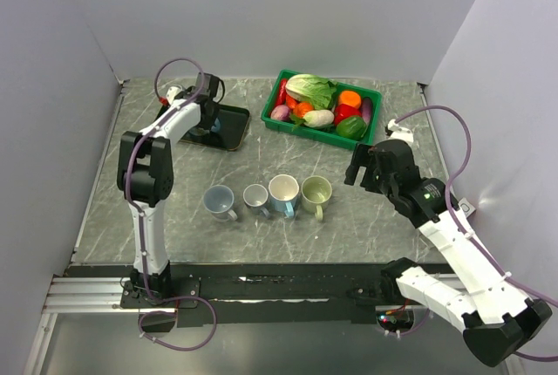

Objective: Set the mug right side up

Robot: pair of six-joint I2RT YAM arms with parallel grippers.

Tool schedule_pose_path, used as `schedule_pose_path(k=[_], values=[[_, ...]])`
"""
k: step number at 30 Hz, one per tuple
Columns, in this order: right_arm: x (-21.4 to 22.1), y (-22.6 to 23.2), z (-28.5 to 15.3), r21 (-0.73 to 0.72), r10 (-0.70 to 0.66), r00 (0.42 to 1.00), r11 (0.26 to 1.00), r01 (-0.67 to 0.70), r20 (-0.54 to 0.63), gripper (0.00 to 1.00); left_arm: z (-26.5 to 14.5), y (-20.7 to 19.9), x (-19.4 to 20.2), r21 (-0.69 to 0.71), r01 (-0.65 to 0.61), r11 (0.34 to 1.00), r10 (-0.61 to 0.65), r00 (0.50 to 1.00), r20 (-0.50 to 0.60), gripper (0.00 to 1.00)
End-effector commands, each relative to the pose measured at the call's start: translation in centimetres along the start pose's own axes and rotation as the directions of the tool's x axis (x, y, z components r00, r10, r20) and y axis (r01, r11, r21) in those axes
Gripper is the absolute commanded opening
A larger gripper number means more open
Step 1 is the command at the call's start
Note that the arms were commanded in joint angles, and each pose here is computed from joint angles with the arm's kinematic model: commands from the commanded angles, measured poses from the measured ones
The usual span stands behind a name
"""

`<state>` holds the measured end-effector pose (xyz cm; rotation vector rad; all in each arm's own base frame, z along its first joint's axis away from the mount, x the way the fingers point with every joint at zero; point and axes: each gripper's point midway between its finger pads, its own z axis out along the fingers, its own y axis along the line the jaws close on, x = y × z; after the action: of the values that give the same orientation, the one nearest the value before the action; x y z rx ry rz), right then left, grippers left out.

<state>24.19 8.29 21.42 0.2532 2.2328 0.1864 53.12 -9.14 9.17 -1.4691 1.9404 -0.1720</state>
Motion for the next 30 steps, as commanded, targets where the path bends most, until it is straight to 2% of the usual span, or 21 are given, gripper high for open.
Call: schedule_pose_path(k=[1,7,10,11,16,22,28,30], values=[[-0.9,0.1,-0.1,-0.012,0.012,0.999,1.0,-0.012,0.043,0.98,0.4,-0.9,-0.8,0.011,-0.043,0.999,0.043,0.999,-0.028,0.51],[-1.0,0.1,0.0,-0.015,0.017,0.999,1.0,-0.016,0.047,0.99,0.4,-1.1,-0.9,0.025,-0.058,0.998,0.059,0.997,-0.04,0.32],[-1.0,0.1,0.1,-0.015,0.018,0.999,1.0,-0.017,0.046,0.98,0.3,-1.3,-1.0,0.021,-0.072,0.997,0.073,0.996,-0.043,0.11],[-1.1,0.1,0.1,-0.016,0.017,0.999,1.0,-0.017,0.046,0.98,0.3,-1.3,-1.1,0.021,-0.077,0.997,0.078,0.996,-0.044,0.01],[-1.2,0.4,0.0,-0.03,0.019,0.999,0.999,-0.018,0.048,0.98,-0.9,-2.6,-1.8,0.058,-0.097,0.994,0.099,0.994,-0.036,0.01],[-1.8,1.4,-0.1,-0.07,0.021,0.999,0.997,-0.018,0.046,1.0,-4.8,-5.4,-3.5,0.19,-0.114,0.975,0.12,0.992,-0.023,0.01],[-3.6,4.1,-0.5,-0.169,0.012,0.999,0.986,-0.005,0.043,1.0,-11.1,-8.3,-4.3,0.388,-0.115,0.914,0.155,0.985,-0.074,0.01],[-4.7,5.8,-0.8,-0.234,0.018,0.999,0.972,-0.008,0.041,1.0,-14.5,-9.4,-4.3,0.485,-0.109,0.868,0.185,0.976,-0.111,0.01]])
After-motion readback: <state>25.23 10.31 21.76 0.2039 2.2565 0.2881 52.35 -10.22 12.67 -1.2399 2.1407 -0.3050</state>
